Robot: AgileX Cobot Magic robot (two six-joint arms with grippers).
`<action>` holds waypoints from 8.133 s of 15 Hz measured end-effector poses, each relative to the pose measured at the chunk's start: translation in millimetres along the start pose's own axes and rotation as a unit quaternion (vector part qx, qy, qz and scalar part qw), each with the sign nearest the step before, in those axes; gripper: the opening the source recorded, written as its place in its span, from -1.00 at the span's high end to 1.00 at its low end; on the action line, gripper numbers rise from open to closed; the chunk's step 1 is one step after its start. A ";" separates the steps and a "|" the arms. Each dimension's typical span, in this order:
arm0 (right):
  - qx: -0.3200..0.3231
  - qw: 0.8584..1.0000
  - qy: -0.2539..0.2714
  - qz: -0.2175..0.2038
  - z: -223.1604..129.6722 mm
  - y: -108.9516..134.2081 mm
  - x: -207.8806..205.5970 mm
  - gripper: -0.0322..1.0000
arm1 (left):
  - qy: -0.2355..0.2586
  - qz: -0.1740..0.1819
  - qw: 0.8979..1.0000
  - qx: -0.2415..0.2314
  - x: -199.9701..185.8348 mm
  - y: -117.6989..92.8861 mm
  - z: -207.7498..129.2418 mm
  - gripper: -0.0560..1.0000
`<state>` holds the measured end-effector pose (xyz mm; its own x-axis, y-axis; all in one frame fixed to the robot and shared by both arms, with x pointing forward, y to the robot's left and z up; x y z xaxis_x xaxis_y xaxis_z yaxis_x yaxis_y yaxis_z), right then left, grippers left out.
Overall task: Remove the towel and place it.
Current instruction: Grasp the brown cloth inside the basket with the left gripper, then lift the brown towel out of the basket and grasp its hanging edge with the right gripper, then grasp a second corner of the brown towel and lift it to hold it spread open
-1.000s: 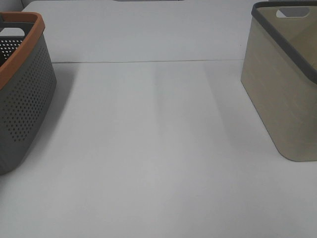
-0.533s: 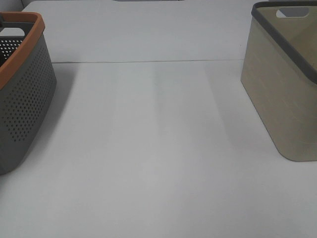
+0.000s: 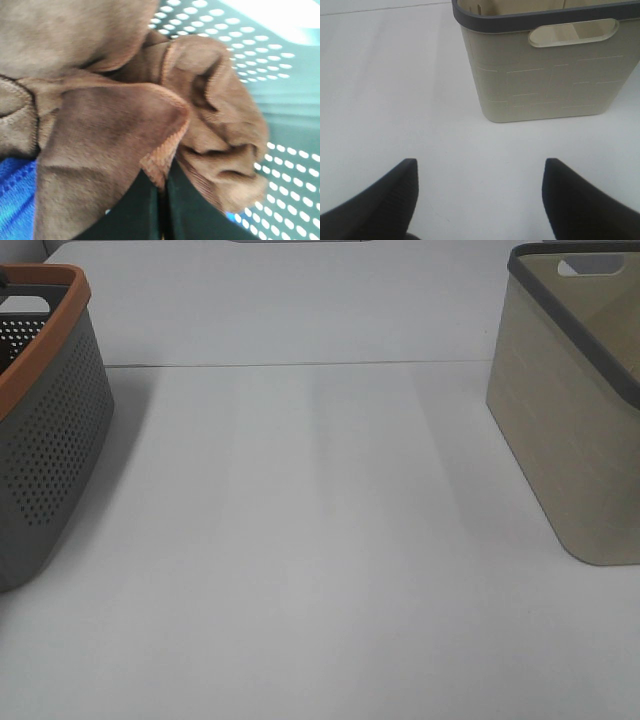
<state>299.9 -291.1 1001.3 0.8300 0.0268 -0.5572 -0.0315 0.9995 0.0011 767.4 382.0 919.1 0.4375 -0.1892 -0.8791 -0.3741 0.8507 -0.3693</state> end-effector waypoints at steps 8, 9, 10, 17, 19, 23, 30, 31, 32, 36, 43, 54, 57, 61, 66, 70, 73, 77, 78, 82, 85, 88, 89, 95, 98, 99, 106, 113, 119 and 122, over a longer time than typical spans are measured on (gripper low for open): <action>0.000 1.000 0.000 0.000 0.0 0.0 0.0 -0.36 | -0.074 -0.088 0.992 0.047 -110.6 -65.7 26.9 0.89; 0.001 1.000 0.000 0.001 0.0 0.5 0.0 -0.36 | -0.090 -0.106 0.989 0.056 -132.4 -76.8 26.8 0.89; 0.001 1.000 0.000 0.001 0.0 0.5 0.0 -0.36 | -0.097 -0.113 0.987 0.060 -141.3 -81.2 26.5 0.89; 0.001 1.000 0.000 0.003 0.1 0.9 0.0 -0.36 | -0.225 -0.245 0.930 0.158 -290.8 -171.0 -8.7 0.89; 0.001 1.000 0.000 0.003 0.1 0.9 0.0 -0.36 | -0.256 -0.271 0.909 0.185 -322.7 -194.6 -24.8 0.89; 0.015 0.999 0.028 0.028 3.3 8.7 7.6 -0.36 | -0.267 -0.318 0.881 0.229 -343.3 -241.5 -57.7 0.89; 0.027 0.990 -0.002 0.137 44.7 42.7 26.8 -0.36 | -0.269 -0.371 0.849 0.261 -330.5 -309.5 -92.9 0.89; 0.022 0.986 -0.007 0.166 51.6 51.6 29.6 -0.36 | -0.264 -0.374 0.849 0.265 -322.9 -317.3 -97.2 0.89; 0.016 0.981 -0.011 0.191 58.1 59.2 33.2 -0.35 | -0.263 -0.379 0.846 0.268 -317.3 -326.6 -101.8 0.89; -0.036 0.967 0.008 0.253 87.5 77.5 46.7 -0.31 | -0.270 -0.411 0.829 0.265 -296.3 -368.2 -120.8 0.89; -0.193 0.927 0.038 0.318 145.2 130.3 107.9 -0.25 | -0.260 -0.412 0.819 0.303 -275.3 -399.8 -156.4 0.89; -0.348 0.888 -0.148 0.261 156.6 249.2 198.1 -0.24 | -0.245 -0.431 0.810 0.313 -279.8 -418.0 -186.6 0.89; -0.321 0.900 -0.170 0.242 162.5 250.5 210.8 -0.24 | -0.245 -0.432 0.810 0.314 -279.8 -418.3 -187.1 0.89; -0.236 0.933 -0.172 0.209 168.4 243.3 227.8 -0.24 | -0.244 -0.430 0.810 0.315 -279.4 -418.2 -187.7 0.89; -0.231 0.937 -0.167 0.200 167.7 240.3 230.4 -0.24 | -0.249 -0.424 0.810 0.320 -278.3 -417.4 -186.4 0.89; -0.230 0.938 -0.151 0.210 161.9 242.3 230.8 -0.25 | -0.253 -0.425 0.809 0.319 -279.2 -417.7 -185.2 0.89; -0.229 0.939 -0.150 0.211 161.4 242.4 230.8 -0.45 | -0.259 -0.432 0.806 0.310 -282.5 -419.3 -183.2 0.89; -0.227 0.939 -0.149 0.210 161.4 242.3 230.9 -0.52 | -0.246 -0.450 0.806 0.296 -285.5 -421.7 -186.8 0.89; -0.225 0.940 -0.148 0.210 161.3 242.1 231.0 -0.53 | -0.243 -0.454 0.806 0.293 -286.1 -422.1 -187.5 0.89; -0.205 0.946 -0.141 0.209 160.9 240.6 231.9 -0.59 | -0.239 -0.459 0.805 0.289 -287.2 -422.8 -188.6 0.89; -0.203 0.947 -0.137 0.208 158.7 241.2 235.1 -0.68 | -0.232 -0.468 0.805 0.282 -288.9 -424.0 -190.4 0.89; -0.209 0.949 -0.119 0.205 147.7 247.0 251.3 -0.69 | -0.226 -0.480 0.801 0.279 -291.6 -425.6 -192.9 0.89; -0.210 0.949 -0.117 0.204 146.2 248.5 255.2 -0.69 | -0.224 -0.482 0.800 0.277 -292.1 -425.9 -193.3 0.89; -0.176 0.956 -0.153 0.176 166.1 243.3 256.6 -0.69 | -0.225 -0.486 0.792 0.294 -293.8 -430.4 -202.7 0.89; -0.164 0.959 -0.156 0.172 170.0 242.4 256.7 -0.69 | -0.223 -0.488 0.789 0.301 -294.6 -432.7 -207.9 0.89; -0.150 0.962 -0.155 0.166 170.5 239.9 258.1 -0.69 | -0.222 -0.489 0.788 0.300 -295.1 -433.5 -209.4 0.89; -0.111 0.973 -0.146 0.140 168.2 231.3 266.6 -0.52 | -0.206 -0.503 0.786 0.293 -297.7 -436.2 -216.5 0.89; -0.108 0.975 -0.145 0.131 168.4 228.1 267.8 0.23 | -0.209 -0.504 0.785 0.293 -299.7 -435.9 -215.8 0.89; -0.106 0.975 -0.091 0.170 149.1 239.2 268.2 -0.67 | -0.277 -0.497 0.765 0.303 -308.6 -438.3 -200.3 0.89; -0.067 0.981 -0.092 0.154 152.2 233.0 269.9 -0.71 | -0.274 -0.502 0.761 0.306 -310.6 -442.3 -208.3 0.89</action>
<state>601.3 -48.4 977.6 0.8556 0.3425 -0.3881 -0.3600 0.9325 0.0291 626.7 -37.7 1292.7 0.5900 -0.8040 0.0743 0.7512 0.5129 -0.4155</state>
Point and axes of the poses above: a point on each arm's last joint axis where the gripper is mounted, x pointing out along that axis toward the gripper, y along the wrist's bending axis when the last joint is at zero, z = x × y, the point moved 8 cm from there along x, pointing out along that axis toward the gripper, and after that the axes turned 4 degrees about -x, right-handed, at the moved point
